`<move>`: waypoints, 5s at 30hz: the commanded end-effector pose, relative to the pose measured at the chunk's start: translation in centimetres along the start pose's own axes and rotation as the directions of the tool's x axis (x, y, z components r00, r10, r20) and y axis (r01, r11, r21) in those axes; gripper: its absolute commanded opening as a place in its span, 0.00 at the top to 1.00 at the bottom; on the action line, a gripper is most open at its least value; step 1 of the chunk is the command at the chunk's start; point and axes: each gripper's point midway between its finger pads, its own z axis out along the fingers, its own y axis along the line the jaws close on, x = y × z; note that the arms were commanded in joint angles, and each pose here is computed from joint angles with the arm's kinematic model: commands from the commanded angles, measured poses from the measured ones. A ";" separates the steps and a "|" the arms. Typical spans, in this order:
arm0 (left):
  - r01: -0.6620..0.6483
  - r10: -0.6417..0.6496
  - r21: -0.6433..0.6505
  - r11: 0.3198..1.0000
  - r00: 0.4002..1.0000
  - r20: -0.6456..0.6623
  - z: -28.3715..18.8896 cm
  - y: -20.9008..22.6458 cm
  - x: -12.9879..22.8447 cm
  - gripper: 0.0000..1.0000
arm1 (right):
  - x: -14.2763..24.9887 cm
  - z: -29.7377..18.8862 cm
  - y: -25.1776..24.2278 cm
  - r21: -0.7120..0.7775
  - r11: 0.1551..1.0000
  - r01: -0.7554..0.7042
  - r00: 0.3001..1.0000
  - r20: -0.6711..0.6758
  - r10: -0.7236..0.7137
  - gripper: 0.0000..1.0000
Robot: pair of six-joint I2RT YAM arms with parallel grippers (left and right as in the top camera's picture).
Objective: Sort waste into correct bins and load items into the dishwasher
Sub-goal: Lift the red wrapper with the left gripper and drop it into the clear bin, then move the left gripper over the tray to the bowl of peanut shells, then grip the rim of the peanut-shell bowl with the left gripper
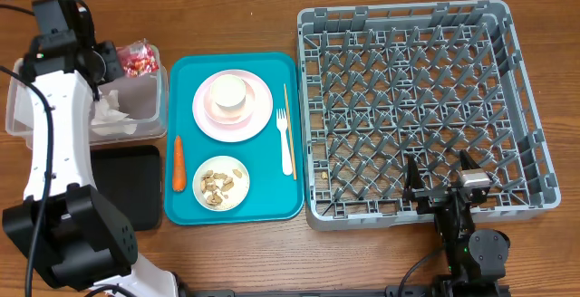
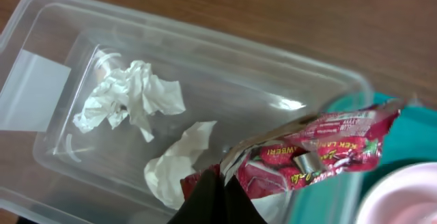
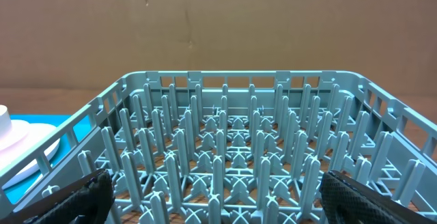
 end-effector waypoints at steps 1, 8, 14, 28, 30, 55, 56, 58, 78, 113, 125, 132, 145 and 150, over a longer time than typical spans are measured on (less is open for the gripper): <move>-0.037 0.034 -0.118 0.992 0.999 -0.028 1.7 2.0 1.6 0.94 | 0.1 0.0 0.0 0.000 1.000 0.004 1.000 0.005 -0.004 0.00; -0.116 0.118 -0.132 0.984 0.993 0.003 3.2 2.1 1.6 0.92 | 0.1 0.0 0.0 0.000 1.000 0.004 1.000 0.005 -0.004 0.00; -0.106 0.116 -0.136 0.985 0.991 0.071 3.2 2.0 0.0 0.32 | 0.1 0.0 0.0 0.000 1.000 0.004 1.000 0.005 -0.004 0.00; -0.065 0.061 0.028 0.997 0.988 0.140 -2.4 -1.2 -1.3 0.00 | 0.1 0.0 0.0 0.000 1.000 0.004 1.000 0.005 -0.004 0.00; -0.030 0.018 0.126 0.992 0.995 0.097 -4.8 -3.1 0.2 0.00 | 0.1 0.0 0.0 0.000 1.000 0.004 1.000 0.005 -0.004 0.00; -0.134 0.335 0.437 0.889 0.842 -0.422 -14.8 -15.2 20.5 0.19 | 0.1 0.0 0.0 0.000 1.000 0.004 1.000 0.005 -0.004 0.00; -0.140 0.344 0.440 0.887 0.836 -0.427 -14.6 -15.5 21.1 0.20 | 0.1 0.0 0.0 0.000 1.000 0.004 1.000 0.005 -0.004 0.00; -0.148 0.358 0.445 0.883 0.825 -0.438 -14.2 -16.0 22.3 0.22 | 0.1 0.0 0.0 0.000 1.000 0.004 1.000 0.005 -0.004 0.00; -0.189 0.507 0.596 0.781 0.749 -0.426 -14.8 -19.3 26.9 0.61 | 0.1 0.0 0.0 0.000 1.000 0.004 1.000 0.005 -0.004 0.00; -0.301 0.328 0.134 0.944 0.825 -0.460 -9.1 -18.7 28.3 0.67 | 0.1 0.0 0.0 0.000 1.000 0.004 1.000 0.005 -0.004 0.00; -0.339 0.336 0.094 0.936 0.783 -0.524 -6.6 -18.9 30.2 0.70 | 0.1 0.0 0.0 0.000 1.000 0.004 1.000 0.005 -0.004 0.00; -0.356 0.336 0.080 0.931 0.752 -0.567 -5.8 -18.7 31.3 0.74 | 0.1 0.0 0.0 0.000 1.000 0.004 1.000 0.005 -0.004 0.00; -0.368 0.337 0.069 0.927 0.739 -0.584 -5.9 -18.2 31.6 0.77 | 0.1 0.0 0.0 0.000 1.000 0.004 1.000 0.005 -0.004 0.00; -0.370 0.337 0.067 0.926 0.736 -0.587 -5.9 -18.1 31.7 0.80 | 0.1 0.0 0.0 0.000 1.000 0.004 1.000 0.005 -0.004 0.00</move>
